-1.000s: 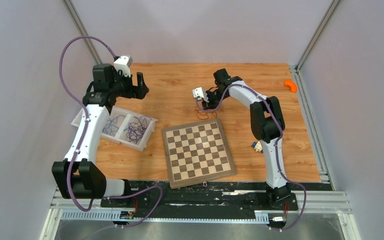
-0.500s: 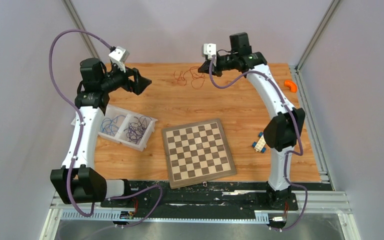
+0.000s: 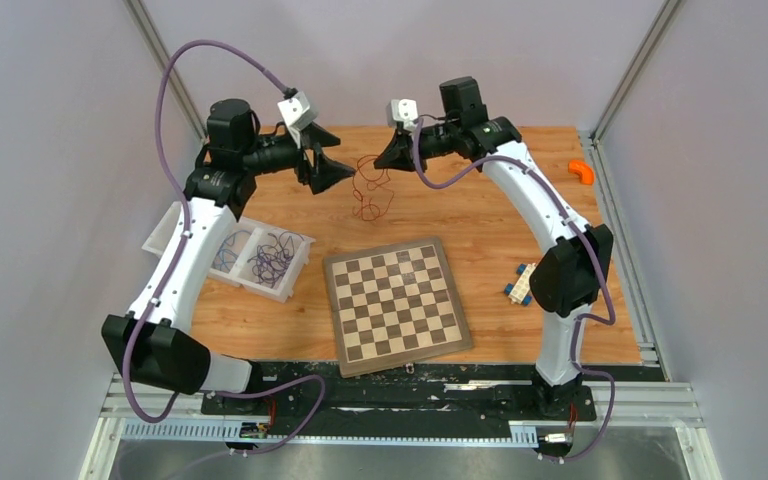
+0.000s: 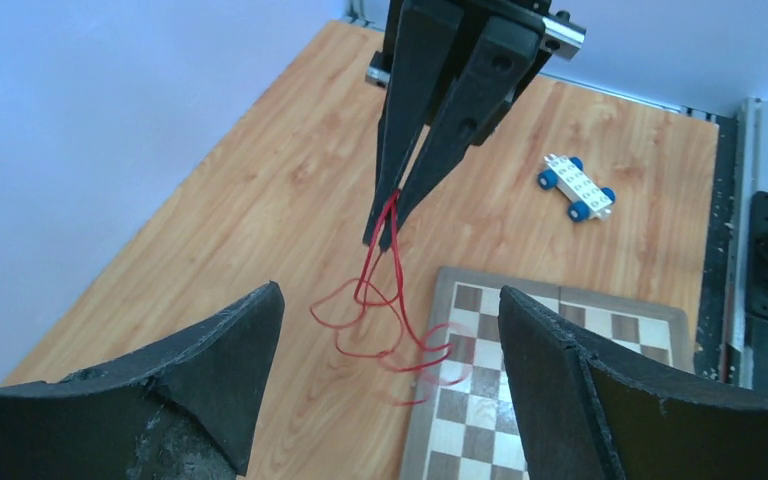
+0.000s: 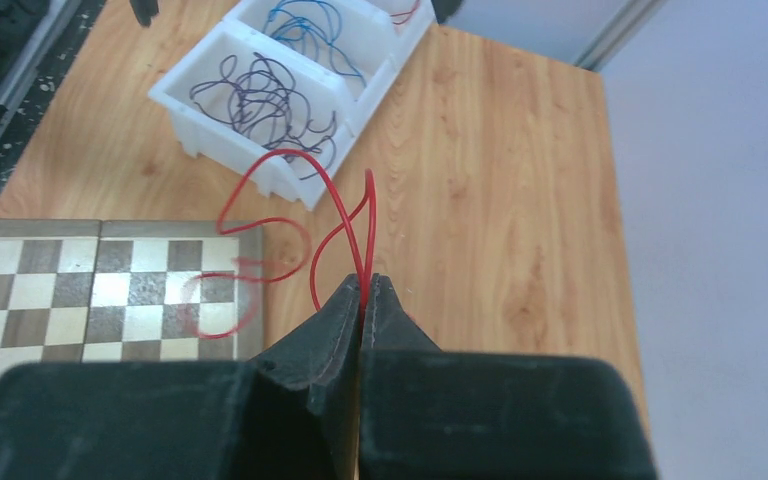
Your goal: Untangle the cables
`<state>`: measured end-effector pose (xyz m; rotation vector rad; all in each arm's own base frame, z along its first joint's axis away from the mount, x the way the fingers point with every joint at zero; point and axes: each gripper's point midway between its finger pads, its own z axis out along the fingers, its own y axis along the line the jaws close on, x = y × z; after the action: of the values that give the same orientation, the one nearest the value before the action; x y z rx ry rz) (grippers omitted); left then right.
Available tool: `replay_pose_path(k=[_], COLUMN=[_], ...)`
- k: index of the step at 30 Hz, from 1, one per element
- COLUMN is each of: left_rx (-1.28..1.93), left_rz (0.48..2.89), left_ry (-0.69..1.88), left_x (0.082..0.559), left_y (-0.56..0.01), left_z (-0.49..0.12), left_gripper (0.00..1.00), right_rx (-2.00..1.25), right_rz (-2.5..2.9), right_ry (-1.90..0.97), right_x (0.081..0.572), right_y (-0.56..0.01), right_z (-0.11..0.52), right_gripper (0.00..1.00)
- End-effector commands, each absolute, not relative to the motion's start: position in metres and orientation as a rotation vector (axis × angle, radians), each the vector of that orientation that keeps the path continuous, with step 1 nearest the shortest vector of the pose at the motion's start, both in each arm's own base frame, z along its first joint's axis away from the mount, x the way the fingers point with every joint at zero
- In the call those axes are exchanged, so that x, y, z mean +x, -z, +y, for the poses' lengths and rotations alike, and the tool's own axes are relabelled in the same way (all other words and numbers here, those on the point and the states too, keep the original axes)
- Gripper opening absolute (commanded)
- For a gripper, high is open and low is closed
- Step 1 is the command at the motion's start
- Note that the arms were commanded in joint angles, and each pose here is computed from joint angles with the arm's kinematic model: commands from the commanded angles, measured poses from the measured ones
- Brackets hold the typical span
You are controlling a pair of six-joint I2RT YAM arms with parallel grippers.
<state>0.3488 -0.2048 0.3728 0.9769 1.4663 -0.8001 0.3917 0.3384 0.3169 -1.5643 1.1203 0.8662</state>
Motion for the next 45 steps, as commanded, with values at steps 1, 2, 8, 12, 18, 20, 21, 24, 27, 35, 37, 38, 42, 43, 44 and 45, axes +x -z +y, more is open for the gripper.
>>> replay_pose_path(k=[1, 2, 8, 12, 18, 20, 21, 24, 27, 35, 37, 38, 42, 43, 44, 45], left_rx=[1.007, 1.002, 1.035, 1.049, 1.006, 0.894, 0.854, 0.683, 0.582, 0.205, 0.128, 0.095, -0.051, -0.078, -0.09, -0.118], left_rz=[1.5, 1.517, 1.612, 1.675, 1.712, 1.718, 1.735, 1.731, 1.755, 1.872, 1.93, 1.942, 1.987, 1.992, 2.004, 2.009], left_ry=[0.879, 0.877, 0.841, 0.845, 0.879, 0.911, 0.937, 0.936, 0.874, 0.581, 0.459, 0.407, 0.315, 0.289, 0.275, 0.258], left_x=[0.336, 0.337, 0.341, 0.342, 0.335, 0.34, 0.339, 0.351, 0.36, 0.377, 0.377, 0.378, 0.372, 0.371, 0.37, 0.367], left_y=[-0.363, -0.357, -0.327, -0.313, -0.319, -0.327, -0.323, -0.338, -0.345, -0.346, -0.338, -0.339, -0.329, -0.326, -0.321, -0.318], left_z=[-0.218, -0.219, -0.22, -0.218, -0.211, -0.202, -0.199, -0.172, -0.14, -0.013, 0.018, 0.031, 0.079, 0.093, 0.1, 0.111], left_gripper=[0.87, 0.89, 0.85, 0.68, 0.04, 0.0, 0.0, 0.0, 0.0, 0.0, 0.0, 0.0, 0.0, 0.0, 0.0, 0.0], right_rx=[-1.594, -1.6, -1.629, -1.64, -1.637, -1.636, -1.633, -1.609, -1.554, -1.449, -1.45, -1.45, -1.443, -1.441, -1.441, -1.44], right_rz=[1.009, 1.002, 0.943, 0.909, 0.912, 0.928, 0.945, 1.012, 1.092, 1.24, 1.244, 1.244, 1.264, 1.268, 1.273, 1.278], right_ry=[-0.929, -0.935, -0.984, -0.997, -0.995, -0.99, -0.98, -0.952, -0.953, -0.995, -1.003, -1.008, -1.029, -1.032, -1.037, -1.039], right_x=[0.355, 0.352, 0.334, 0.328, 0.331, 0.333, 0.336, 0.347, 0.36, 0.376, 0.374, 0.374, 0.373, 0.372, 0.372, 0.371], right_y=[-0.339, -0.339, -0.341, -0.344, -0.344, -0.34, -0.337, -0.332, -0.332, -0.316, -0.313, -0.312, -0.307, -0.306, -0.305, -0.303], right_z=[0.351, 0.353, 0.366, 0.373, 0.377, 0.377, 0.377, 0.372, 0.363, 0.355, 0.355, 0.356, 0.356, 0.356, 0.356, 0.355], right_gripper=[0.0, 0.0, 0.0, 0.0, 0.02, 0.16, 0.31, 0.66, 0.78, 0.97, 0.98, 0.98, 0.99, 0.99, 0.99, 0.99])
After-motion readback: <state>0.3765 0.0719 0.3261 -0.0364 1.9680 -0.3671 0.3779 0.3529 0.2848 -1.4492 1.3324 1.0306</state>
